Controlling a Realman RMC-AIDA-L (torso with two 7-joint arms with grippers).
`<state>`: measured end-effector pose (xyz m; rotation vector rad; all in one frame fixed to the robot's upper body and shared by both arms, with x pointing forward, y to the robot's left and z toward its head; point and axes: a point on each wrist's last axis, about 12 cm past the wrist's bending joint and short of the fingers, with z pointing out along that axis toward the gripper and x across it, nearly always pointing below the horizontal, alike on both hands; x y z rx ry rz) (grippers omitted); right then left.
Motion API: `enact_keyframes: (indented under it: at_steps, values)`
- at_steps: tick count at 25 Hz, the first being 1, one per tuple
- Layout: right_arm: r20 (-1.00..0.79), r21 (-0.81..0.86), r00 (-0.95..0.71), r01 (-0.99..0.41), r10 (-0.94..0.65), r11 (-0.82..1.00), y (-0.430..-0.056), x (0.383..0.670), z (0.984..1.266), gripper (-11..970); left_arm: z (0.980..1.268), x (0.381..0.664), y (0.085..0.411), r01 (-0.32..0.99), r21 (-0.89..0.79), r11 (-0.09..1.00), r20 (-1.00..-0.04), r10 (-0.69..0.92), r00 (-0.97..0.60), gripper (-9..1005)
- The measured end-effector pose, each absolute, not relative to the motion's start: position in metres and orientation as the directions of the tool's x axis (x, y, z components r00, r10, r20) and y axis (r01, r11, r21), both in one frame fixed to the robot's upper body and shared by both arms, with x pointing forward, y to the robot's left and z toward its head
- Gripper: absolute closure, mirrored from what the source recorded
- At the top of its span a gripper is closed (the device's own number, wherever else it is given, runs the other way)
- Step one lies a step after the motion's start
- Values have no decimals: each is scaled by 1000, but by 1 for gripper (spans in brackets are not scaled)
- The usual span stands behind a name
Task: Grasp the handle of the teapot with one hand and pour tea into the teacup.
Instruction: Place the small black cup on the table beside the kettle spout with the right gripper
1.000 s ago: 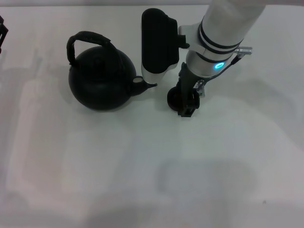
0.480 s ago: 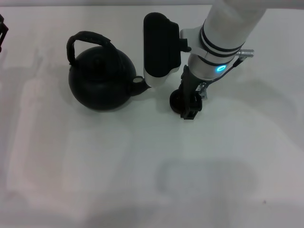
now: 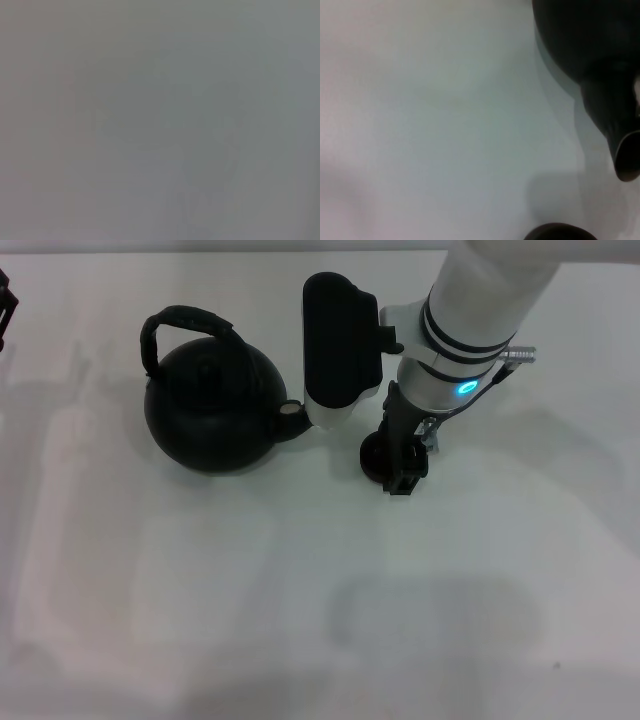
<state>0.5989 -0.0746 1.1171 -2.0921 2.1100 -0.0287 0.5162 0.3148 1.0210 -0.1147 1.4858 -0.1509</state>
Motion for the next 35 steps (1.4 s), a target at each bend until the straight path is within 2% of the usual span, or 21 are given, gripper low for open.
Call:
enact_keyframes:
  at_steps: [25,30,35]
  values:
    - [-101,-137,18,-991,-995,-4,-73,597,1116,224,1022,517,315,31,-166,986,-982,-169,82,112]
    - [-109,-135,12,-991,-994,3,-74,596,1115,112,1022,518,315,31,-166,986,-982,-168,84,112]
    - [-144,-132,-8,-991,-990,27,-73,598,1118,111,1022,518,315,31,-165,986,-982,-167,84,112]
